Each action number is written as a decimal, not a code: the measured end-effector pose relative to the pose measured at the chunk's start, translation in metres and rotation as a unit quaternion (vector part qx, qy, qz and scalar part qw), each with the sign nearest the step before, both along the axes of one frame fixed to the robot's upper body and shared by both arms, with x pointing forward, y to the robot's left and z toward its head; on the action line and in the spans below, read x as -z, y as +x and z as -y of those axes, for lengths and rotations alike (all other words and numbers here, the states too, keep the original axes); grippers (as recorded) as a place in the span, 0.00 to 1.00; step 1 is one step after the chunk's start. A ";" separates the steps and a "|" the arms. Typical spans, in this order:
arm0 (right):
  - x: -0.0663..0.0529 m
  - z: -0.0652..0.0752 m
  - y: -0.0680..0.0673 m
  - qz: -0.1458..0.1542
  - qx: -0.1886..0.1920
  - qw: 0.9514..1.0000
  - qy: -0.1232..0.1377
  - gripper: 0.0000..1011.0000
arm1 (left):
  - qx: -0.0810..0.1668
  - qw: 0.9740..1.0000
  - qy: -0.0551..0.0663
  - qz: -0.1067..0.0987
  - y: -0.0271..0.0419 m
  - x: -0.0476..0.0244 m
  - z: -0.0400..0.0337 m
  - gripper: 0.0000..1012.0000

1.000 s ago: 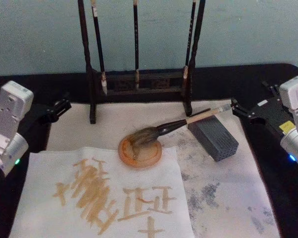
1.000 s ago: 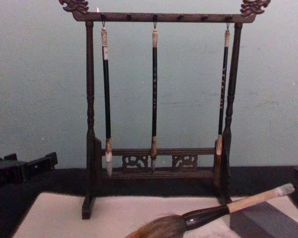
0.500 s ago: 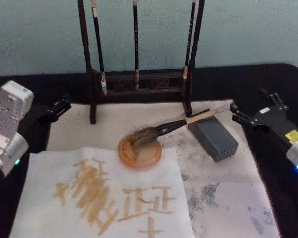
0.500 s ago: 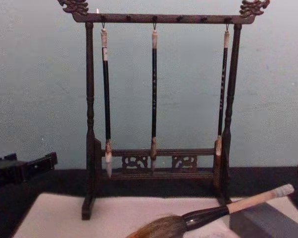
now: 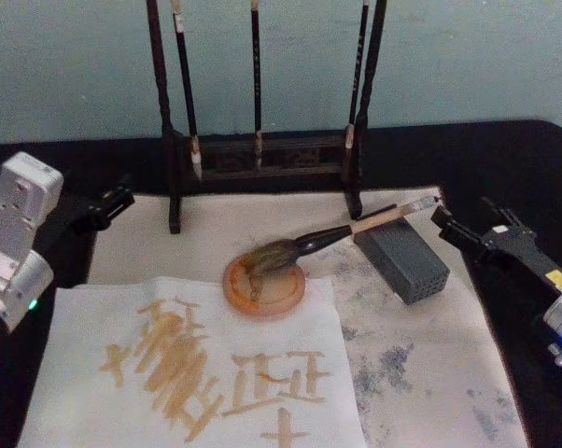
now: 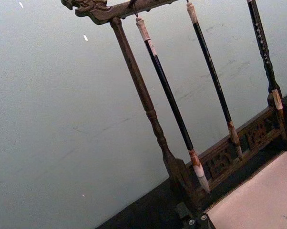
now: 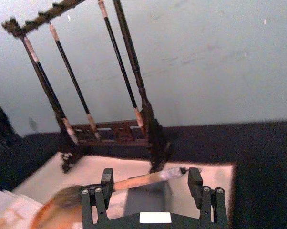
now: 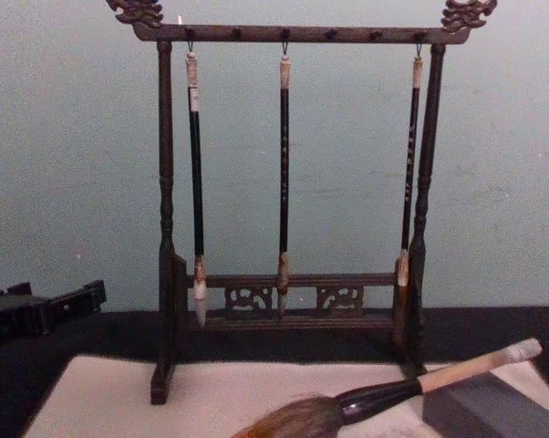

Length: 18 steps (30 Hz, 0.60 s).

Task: Pick up the brush from the inkstone, write on the paper, then place the brush back to its original position.

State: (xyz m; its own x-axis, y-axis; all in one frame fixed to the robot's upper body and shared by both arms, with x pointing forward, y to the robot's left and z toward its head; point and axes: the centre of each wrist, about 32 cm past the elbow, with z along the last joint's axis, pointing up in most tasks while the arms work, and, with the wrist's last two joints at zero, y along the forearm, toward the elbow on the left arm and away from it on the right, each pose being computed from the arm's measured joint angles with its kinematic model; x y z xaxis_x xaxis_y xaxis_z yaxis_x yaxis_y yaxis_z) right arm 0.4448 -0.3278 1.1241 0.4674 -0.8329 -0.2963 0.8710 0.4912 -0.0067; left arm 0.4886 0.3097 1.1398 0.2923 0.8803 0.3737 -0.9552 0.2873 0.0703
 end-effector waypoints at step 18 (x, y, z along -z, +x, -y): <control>0.023 0.009 0.009 -0.098 -0.004 0.976 0.195 1.00 | 0.000 1.000 0.000 0.000 0.0000 0.0000 0.0000 0.99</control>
State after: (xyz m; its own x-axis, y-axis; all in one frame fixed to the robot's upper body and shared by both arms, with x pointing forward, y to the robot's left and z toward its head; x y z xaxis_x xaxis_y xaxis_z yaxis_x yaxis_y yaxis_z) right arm 0.4537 -0.3363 1.1007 0.3761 -0.6363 -0.6736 0.8681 0.4962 0.0160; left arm 0.4886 0.3097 1.1398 0.2922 0.8803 0.3737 -0.9553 0.2872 0.0703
